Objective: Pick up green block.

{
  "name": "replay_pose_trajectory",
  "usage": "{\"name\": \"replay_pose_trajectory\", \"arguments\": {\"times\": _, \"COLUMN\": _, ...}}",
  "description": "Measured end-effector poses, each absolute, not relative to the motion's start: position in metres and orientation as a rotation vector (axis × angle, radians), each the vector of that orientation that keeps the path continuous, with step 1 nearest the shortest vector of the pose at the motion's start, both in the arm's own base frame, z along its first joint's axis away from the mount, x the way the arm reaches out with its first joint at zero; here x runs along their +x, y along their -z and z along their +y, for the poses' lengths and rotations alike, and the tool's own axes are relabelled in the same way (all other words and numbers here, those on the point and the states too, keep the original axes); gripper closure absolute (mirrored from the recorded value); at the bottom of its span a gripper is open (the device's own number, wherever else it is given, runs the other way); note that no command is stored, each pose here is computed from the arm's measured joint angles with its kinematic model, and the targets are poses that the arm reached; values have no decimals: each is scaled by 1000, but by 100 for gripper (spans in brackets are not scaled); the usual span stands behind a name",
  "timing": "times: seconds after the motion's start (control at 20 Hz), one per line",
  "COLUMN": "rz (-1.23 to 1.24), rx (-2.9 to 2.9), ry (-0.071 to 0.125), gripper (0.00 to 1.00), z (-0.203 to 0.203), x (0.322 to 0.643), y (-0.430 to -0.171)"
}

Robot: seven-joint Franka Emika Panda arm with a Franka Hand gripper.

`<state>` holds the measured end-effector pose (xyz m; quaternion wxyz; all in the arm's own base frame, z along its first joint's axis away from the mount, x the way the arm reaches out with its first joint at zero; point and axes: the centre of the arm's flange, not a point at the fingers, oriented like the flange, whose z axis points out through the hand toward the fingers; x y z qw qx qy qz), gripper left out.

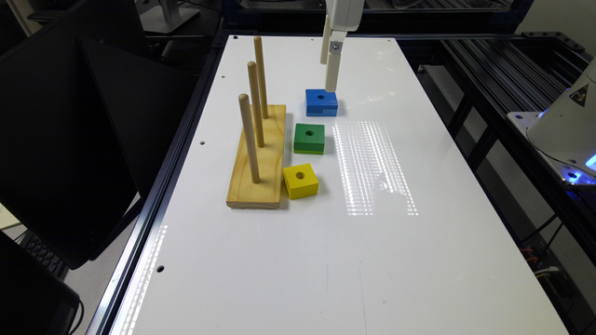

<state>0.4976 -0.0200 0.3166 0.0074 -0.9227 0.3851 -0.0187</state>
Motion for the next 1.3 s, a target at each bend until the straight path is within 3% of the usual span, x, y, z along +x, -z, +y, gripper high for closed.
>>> {"name": "replay_pose_trajectory", "arguments": {"times": 0.5, "rz": 1200, "rx": -2885, "ry": 66, "gripper": 0, "z": -19, "x": 499, "y": -319}}
{"name": "replay_pose_trajectory", "arguments": {"times": 1.3, "rz": 1199, "rx": -2895, "ry": 22, "gripper": 0, "z": -17, "x": 514, "y": -291}}
